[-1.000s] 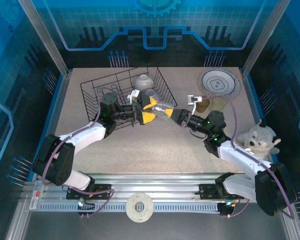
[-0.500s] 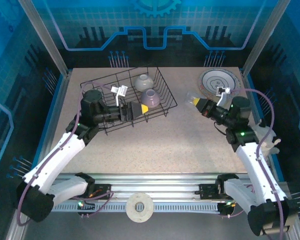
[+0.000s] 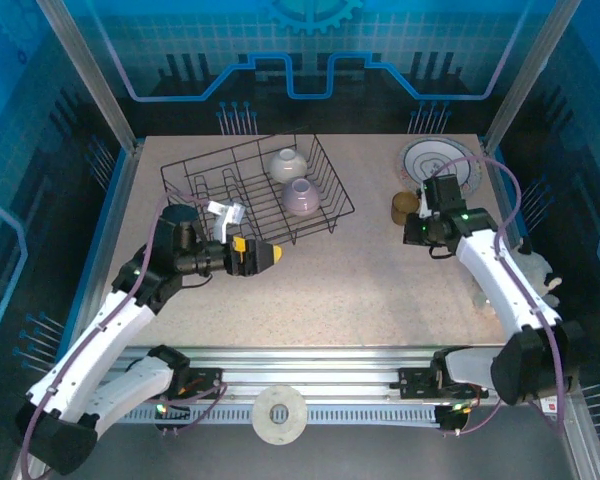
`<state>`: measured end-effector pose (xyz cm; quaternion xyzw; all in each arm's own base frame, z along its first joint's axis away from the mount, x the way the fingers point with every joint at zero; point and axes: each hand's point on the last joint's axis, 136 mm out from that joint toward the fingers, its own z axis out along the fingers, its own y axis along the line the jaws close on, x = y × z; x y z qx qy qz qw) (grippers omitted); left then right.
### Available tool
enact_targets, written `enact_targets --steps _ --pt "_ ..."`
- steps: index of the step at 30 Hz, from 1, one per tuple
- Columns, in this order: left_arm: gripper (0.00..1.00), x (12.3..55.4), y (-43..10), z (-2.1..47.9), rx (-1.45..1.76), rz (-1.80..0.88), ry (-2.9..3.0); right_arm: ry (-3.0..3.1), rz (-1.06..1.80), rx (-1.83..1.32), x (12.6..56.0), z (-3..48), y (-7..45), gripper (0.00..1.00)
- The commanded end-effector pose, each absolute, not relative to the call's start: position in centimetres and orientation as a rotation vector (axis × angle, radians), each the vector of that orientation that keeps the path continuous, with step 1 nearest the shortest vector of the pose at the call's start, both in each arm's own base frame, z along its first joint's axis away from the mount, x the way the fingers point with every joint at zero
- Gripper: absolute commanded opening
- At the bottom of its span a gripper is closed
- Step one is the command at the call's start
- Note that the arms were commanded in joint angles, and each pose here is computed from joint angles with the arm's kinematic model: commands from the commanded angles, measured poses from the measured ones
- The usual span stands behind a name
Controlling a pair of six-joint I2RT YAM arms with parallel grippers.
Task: Unload the mixed dishes from the dish rack
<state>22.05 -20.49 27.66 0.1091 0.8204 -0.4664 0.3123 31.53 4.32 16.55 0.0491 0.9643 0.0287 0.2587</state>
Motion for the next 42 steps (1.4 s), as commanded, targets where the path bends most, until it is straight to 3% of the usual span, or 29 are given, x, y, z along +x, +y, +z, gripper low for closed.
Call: enact_targets --steps 1,18,42 --pt "0.99 21.6 -20.0 27.2 0.317 -1.185 2.167 2.635 -0.148 0.066 31.7 16.5 2.3 0.0" --pt "0.99 21.0 -19.9 27.1 0.326 -1.198 2.154 2.772 -0.212 -0.047 37.0 11.4 3.3 0.0" --pt "0.99 21.4 -19.6 27.0 0.309 -1.202 2.155 2.884 -0.2 -0.084 38.8 7.7 3.5 0.07"
